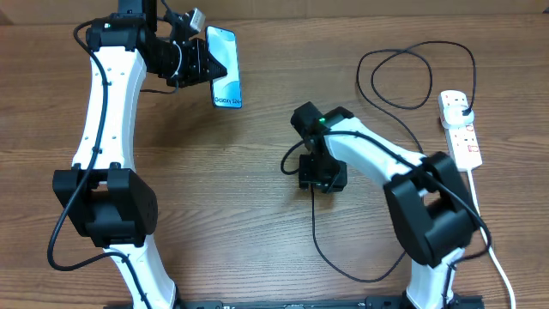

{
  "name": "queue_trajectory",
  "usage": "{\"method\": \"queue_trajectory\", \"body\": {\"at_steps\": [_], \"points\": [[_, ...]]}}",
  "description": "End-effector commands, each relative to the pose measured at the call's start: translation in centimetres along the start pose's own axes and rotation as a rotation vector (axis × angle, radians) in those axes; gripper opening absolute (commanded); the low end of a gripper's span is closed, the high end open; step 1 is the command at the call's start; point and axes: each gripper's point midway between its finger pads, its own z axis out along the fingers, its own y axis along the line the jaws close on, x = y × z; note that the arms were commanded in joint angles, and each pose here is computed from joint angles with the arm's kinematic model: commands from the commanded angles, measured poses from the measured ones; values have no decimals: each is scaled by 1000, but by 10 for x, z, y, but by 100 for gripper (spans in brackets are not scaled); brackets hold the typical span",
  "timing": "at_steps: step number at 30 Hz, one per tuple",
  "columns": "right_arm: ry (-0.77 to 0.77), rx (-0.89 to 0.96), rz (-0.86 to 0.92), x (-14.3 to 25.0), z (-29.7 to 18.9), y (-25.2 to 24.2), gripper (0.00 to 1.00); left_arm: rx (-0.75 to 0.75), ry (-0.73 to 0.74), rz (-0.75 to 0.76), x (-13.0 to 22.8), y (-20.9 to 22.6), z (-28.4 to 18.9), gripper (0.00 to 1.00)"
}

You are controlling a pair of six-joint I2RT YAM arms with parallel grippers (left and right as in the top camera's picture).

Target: Plug charger to phone and switch on socket

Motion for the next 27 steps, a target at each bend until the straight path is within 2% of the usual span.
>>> {"method": "queue_trajectory", "body": {"at_steps": [1,5,8,15,27], "points": [[-43,7,16,-14,-1,2,51,26,-15,34,-3,-11,-5,4],[-57,4,14,-17,0,4,49,26,-16,34,-3,-11,-5,4],[-72,25,6,-21,2,1,34,26,-16,35,-3,-11,-5,4],[-75,23,7,-26,11,3,18,25,-16,35,-3,-11,-5,4],[-89,27,-1,-27,11,5,9,25,-16,35,-3,-11,-5,4]]}}
